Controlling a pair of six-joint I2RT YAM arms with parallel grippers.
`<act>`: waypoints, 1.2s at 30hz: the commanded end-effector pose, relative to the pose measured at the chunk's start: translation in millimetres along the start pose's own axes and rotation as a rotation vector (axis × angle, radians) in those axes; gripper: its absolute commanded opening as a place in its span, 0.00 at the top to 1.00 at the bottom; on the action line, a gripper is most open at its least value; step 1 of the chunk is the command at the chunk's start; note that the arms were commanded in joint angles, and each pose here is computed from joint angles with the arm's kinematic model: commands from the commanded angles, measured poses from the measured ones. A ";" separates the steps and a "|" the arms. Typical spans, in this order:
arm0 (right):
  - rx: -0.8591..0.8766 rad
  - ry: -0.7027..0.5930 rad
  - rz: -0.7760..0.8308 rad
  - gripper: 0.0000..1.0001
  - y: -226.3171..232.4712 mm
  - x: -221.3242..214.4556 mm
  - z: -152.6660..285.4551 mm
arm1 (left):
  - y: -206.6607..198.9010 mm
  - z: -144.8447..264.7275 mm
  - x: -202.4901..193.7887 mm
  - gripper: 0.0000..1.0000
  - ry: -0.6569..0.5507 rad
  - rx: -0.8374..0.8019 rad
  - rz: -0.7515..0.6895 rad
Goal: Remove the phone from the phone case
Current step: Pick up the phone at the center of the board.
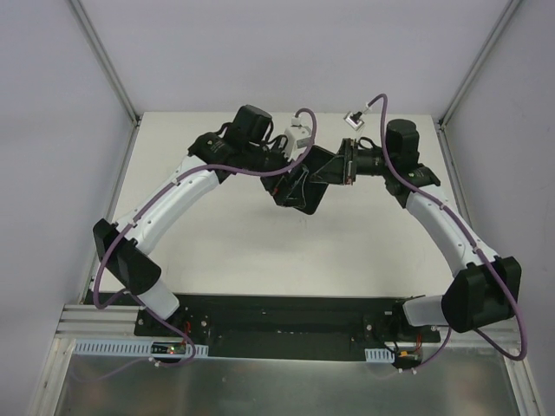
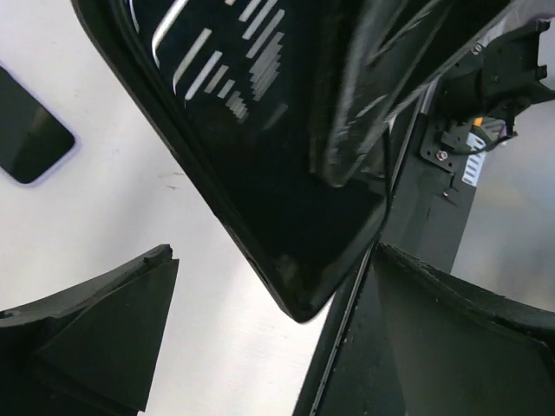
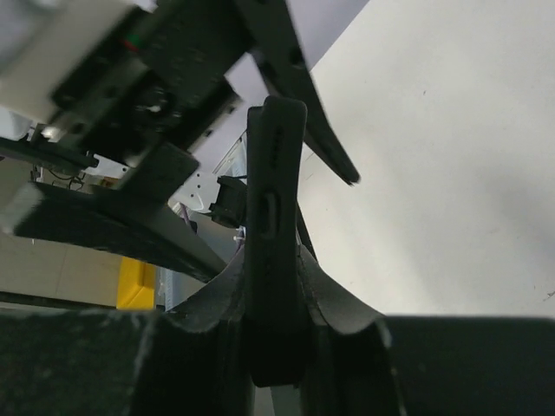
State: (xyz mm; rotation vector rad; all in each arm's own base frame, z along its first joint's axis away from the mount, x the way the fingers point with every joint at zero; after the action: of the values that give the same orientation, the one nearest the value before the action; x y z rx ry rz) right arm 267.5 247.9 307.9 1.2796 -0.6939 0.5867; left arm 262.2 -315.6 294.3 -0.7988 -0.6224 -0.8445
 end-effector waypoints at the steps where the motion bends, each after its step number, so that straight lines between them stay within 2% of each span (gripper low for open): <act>1: 0.099 -0.033 0.171 0.92 48.5 24.7 11.3 | -10.7 -0.9 5.2 0.01 -0.038 -0.104 -0.006; 4: 0.103 -0.034 0.177 0.92 50.6 26.1 11.4 | -19.4 -2.2 1.4 0.07 -0.033 -0.188 0.020; 9: 0.105 -0.035 0.181 0.92 50.2 26.1 10.7 | -34.7 -5.1 -0.3 0.28 -0.027 -0.315 0.049; 18: 0.099 -0.044 0.191 0.92 50.3 27.0 10.9 | -36.7 -16.5 1.8 0.63 -0.010 -0.379 0.093; 20: 0.098 -0.045 0.192 0.92 50.4 26.9 10.7 | -36.3 -19.1 1.9 0.75 -0.004 -0.390 0.103; 23: 0.095 -0.046 0.192 0.91 50.2 26.9 10.7 | -35.7 -21.0 0.5 1.00 0.001 -0.396 0.105; 24: 0.094 -0.048 0.193 0.87 50.5 27.1 10.9 | -35.5 -20.9 0.2 1.00 0.000 -0.394 0.101; 29: 0.033 -0.039 0.177 0.36 39.8 20.5 13.0 | -28.5 -16.6 -8.9 1.00 -0.016 -0.334 0.006; 30: 0.017 -0.033 0.181 0.31 37.2 18.2 13.6 | -25.4 -14.9 -10.8 1.00 -0.020 -0.309 -0.026; 32: -0.006 -0.029 0.189 0.23 34.2 16.9 17.1 | -19.2 -12.8 -18.0 1.00 -0.004 -0.267 -0.065; 36: -0.027 -0.021 0.206 0.21 34.8 18.9 20.8 | -9.6 -8.8 -29.1 1.00 0.024 -0.207 -0.134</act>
State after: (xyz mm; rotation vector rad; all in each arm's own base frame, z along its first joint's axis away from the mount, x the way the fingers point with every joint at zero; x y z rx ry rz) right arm 256.4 241.3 317.9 1.2360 -0.7468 0.6587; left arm 242.5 -330.6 251.2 -1.0285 -0.4259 -0.9229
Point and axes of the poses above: each gripper's point midway between its finger pads, its own z axis back along the fingers, its own y axis along the line the jaws close on, x = y × z, the point moved 1 cm from there along z, back along the fingers, and after that the axes turned 8 degrees about z, right-handed, at the moved point
